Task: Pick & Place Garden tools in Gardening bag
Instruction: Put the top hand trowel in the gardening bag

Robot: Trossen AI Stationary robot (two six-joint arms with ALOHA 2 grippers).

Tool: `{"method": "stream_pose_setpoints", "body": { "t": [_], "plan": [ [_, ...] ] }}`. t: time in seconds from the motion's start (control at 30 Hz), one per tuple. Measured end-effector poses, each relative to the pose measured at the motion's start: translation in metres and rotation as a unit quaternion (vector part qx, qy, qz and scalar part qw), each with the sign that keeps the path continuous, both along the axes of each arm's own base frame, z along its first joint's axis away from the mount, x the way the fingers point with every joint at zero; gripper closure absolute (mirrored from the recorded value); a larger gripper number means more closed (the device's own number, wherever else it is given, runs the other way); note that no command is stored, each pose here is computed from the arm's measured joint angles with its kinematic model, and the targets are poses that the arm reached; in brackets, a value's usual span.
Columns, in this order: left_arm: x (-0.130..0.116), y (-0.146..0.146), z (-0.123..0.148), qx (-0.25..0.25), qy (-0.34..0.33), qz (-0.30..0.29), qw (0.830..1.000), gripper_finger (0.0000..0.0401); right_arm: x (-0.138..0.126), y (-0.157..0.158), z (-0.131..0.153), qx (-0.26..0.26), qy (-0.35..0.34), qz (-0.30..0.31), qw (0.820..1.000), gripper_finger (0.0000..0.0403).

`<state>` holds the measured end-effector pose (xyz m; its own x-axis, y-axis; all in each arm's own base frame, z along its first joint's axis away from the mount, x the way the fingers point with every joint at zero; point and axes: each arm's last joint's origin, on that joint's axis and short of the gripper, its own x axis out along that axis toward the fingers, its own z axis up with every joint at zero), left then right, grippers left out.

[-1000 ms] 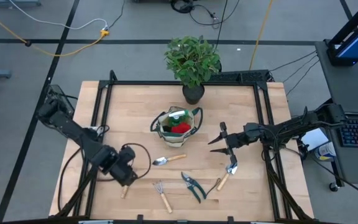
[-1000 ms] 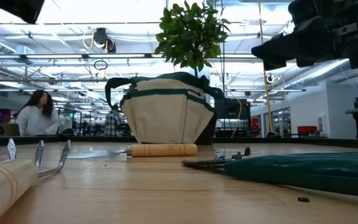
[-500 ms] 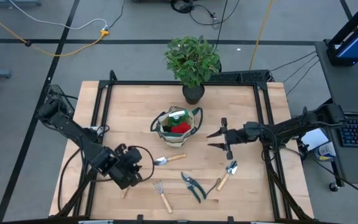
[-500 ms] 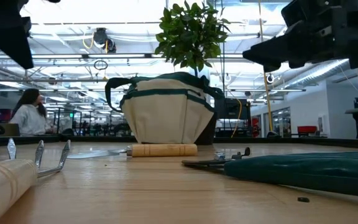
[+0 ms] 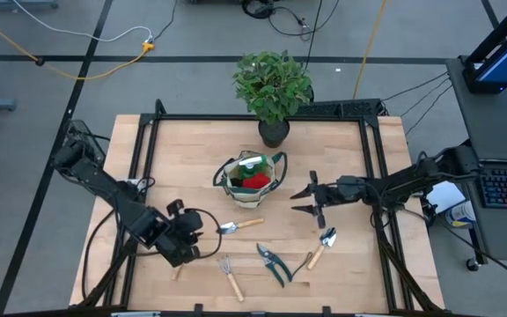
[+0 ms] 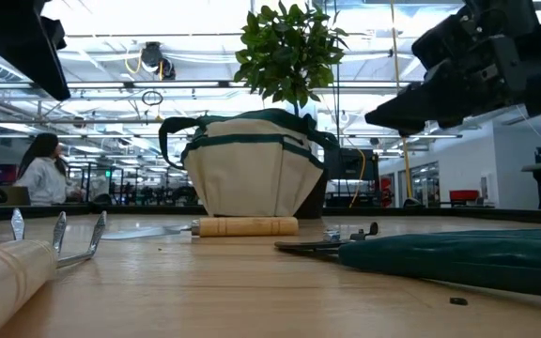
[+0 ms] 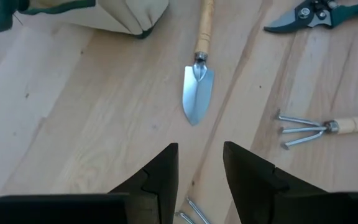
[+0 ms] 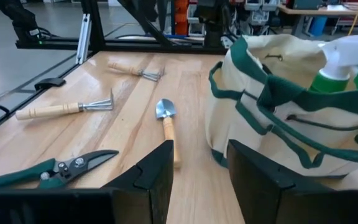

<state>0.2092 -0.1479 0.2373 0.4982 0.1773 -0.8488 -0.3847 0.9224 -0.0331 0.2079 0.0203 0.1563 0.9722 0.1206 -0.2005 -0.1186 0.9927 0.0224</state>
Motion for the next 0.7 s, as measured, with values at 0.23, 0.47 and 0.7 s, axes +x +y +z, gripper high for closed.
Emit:
{"method": "stream_pose_setpoints", "body": {
  "t": [0.23,0.47,0.7],
  "plan": [
    [0.007,0.006,0.0,0.017,-0.001,-0.013,1.0,0.0267,0.0,0.0,-0.001,-0.001,0.002,0.0,1.0,0.0259],
    [0.039,0.009,-0.011,0.042,-0.027,-0.079,0.996,0.0268,0.0,0.0,-0.001,0.007,0.003,-0.002,1.0,0.0259],
    [0.077,0.023,-0.03,0.036,-0.05,-0.094,0.994,0.0268,0.0,0.0,-0.001,0.007,0.007,-0.003,1.0,0.0259]
  ]
}}
